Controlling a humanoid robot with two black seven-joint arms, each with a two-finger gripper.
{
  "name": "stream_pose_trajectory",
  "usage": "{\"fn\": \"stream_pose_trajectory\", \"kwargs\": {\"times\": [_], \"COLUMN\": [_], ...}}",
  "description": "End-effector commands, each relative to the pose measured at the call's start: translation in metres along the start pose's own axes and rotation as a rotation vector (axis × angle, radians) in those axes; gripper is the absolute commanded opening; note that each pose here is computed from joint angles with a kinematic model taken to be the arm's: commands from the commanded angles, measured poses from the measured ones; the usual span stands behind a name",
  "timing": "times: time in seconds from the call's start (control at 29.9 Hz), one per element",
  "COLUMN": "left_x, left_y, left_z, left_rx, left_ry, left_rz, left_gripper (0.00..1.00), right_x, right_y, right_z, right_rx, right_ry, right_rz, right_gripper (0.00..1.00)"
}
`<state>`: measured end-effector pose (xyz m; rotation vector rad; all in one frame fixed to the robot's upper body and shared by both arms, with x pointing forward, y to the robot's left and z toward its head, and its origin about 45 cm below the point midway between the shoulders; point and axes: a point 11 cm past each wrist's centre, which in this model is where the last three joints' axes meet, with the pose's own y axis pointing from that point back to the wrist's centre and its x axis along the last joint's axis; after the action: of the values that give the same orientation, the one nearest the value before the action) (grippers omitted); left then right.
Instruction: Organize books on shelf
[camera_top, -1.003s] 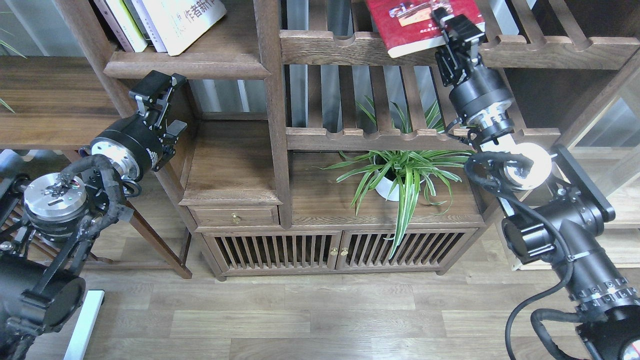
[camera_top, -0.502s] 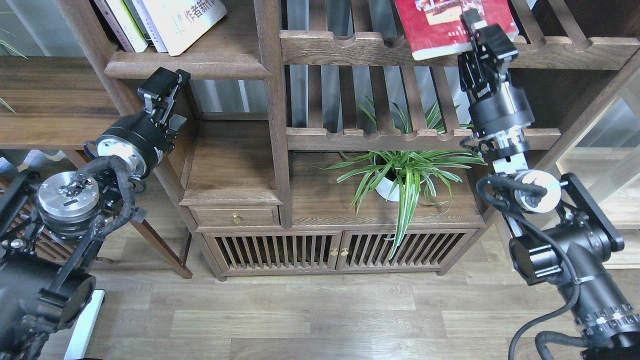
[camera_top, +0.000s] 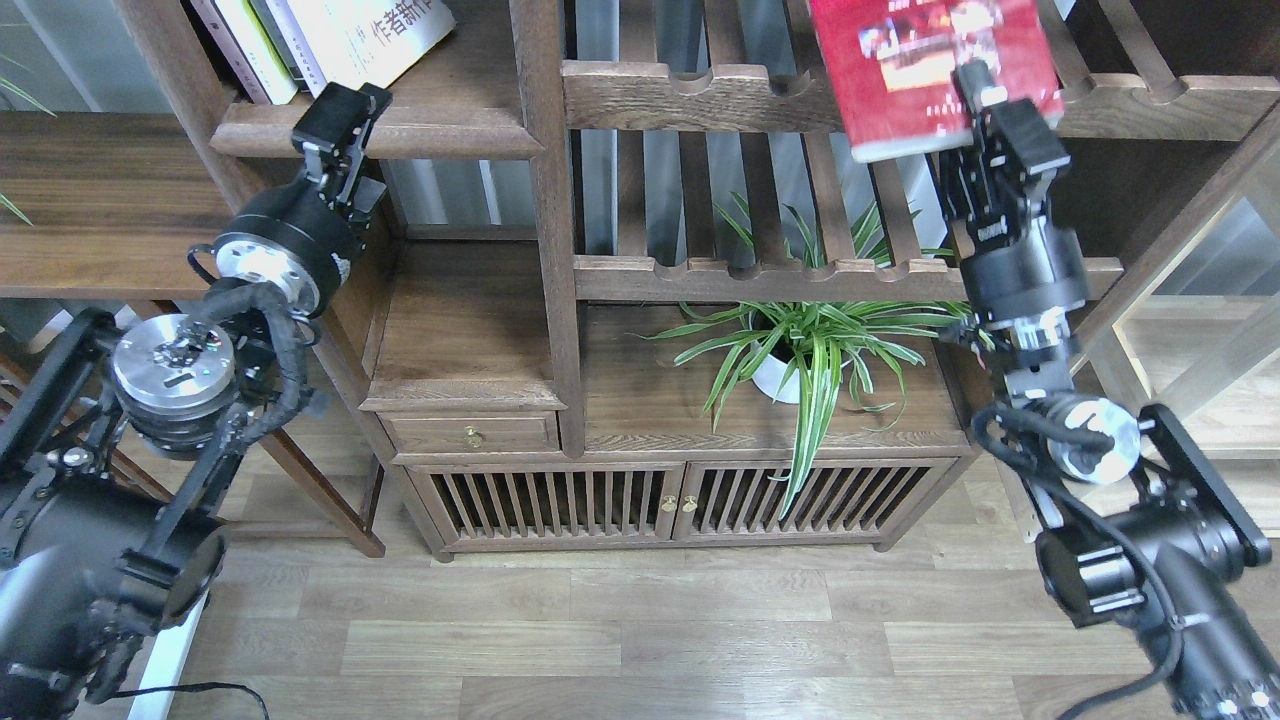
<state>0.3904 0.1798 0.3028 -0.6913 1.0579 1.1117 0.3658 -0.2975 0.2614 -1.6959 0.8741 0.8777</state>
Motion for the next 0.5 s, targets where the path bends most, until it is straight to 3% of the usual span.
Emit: {"fn": "stream_pose_trajectory", "kwargs": {"times": [0.0, 0.23, 0.47], "left_x": [-0.005, -0.014, -0.015], "left_y": [-0.001, 0.002, 0.001], "left_z": [-0.015, -0.056, -0.079], "left_rx": [0.041, 0.158, 0.202], "left_ry": [-0.022, -0.051, -0.041], "left_rz": [-0.09, -0.316, -0.336], "left_gripper": [0.99, 0.99, 0.99], "right_x": [-0.001, 0.004, 0.001], "right_y": [0.001, 0.006, 0.003], "right_z": [0.002, 0.01, 0.028], "right_rx": [-0.002, -0.012, -0.017], "right_ry": [-0.004, -0.021, -0.06], "right_rz": [-0.002, 0.013, -0.008], "right_gripper": [0.04, 0.04, 0.04]}}
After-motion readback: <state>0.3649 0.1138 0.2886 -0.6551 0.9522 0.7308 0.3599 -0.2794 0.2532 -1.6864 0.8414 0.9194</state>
